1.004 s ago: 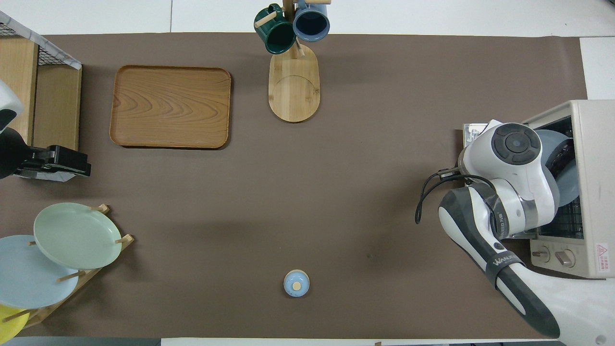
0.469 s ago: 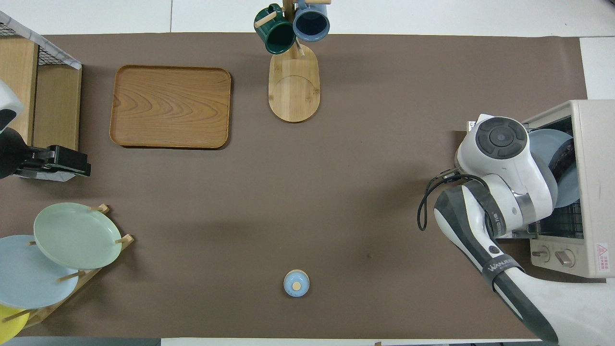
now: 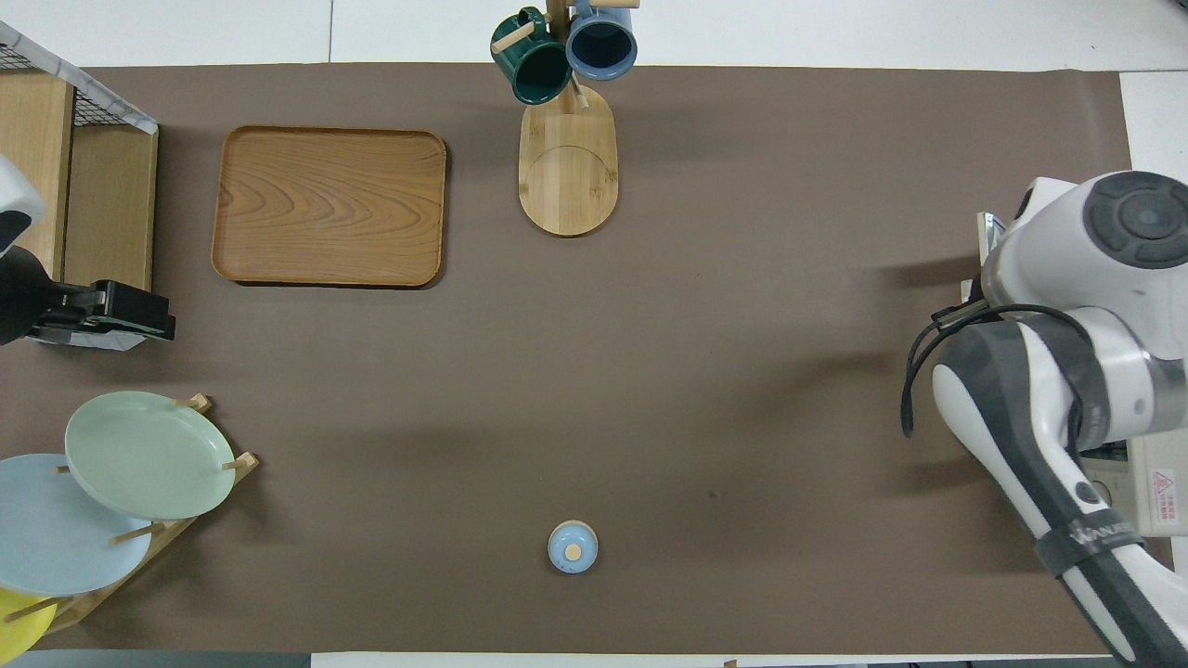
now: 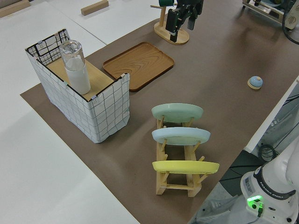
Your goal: Put eggplant into oven
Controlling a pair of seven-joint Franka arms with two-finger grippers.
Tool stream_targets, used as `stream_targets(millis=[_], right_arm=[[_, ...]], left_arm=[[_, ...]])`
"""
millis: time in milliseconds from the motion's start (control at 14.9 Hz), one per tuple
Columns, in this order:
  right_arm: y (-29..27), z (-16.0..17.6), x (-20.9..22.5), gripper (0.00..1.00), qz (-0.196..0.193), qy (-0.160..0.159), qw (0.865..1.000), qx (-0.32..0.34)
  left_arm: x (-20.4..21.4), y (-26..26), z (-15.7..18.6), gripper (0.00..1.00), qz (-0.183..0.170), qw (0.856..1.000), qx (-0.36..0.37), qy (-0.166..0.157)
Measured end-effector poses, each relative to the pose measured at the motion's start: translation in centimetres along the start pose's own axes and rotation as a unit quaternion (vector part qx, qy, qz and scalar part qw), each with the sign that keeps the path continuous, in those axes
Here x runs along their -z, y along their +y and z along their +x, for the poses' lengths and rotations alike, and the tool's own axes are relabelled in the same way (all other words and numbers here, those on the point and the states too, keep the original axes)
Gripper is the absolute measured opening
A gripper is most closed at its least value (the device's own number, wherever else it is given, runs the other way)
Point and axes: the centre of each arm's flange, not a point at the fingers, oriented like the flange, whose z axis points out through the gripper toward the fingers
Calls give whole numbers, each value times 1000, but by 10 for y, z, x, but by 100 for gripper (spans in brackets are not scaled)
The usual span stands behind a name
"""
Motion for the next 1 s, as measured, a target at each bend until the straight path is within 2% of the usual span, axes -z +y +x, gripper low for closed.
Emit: stream_targets(millis=[469, 670, 804, 938, 1004], right_arm=[[78, -36, 23, 1, 11, 3, 1000, -27], [81, -49, 45, 1, 55, -34, 997, -46], [80, -49, 82, 3, 69, -25, 996, -52], [68, -43, 103, 8, 76, -16, 995, -70], [59, -40, 105, 16, 82, -16, 993, -79]], left_arm=[[0, 0, 0, 100, 0, 1000, 0, 0], [0, 0, 0, 100, 0, 1000, 0, 0], [0, 0, 0, 100, 0, 1000, 0, 0], [0, 0, 0, 100, 0, 1000, 0, 0], [0, 0, 0, 100, 0, 1000, 0, 0]])
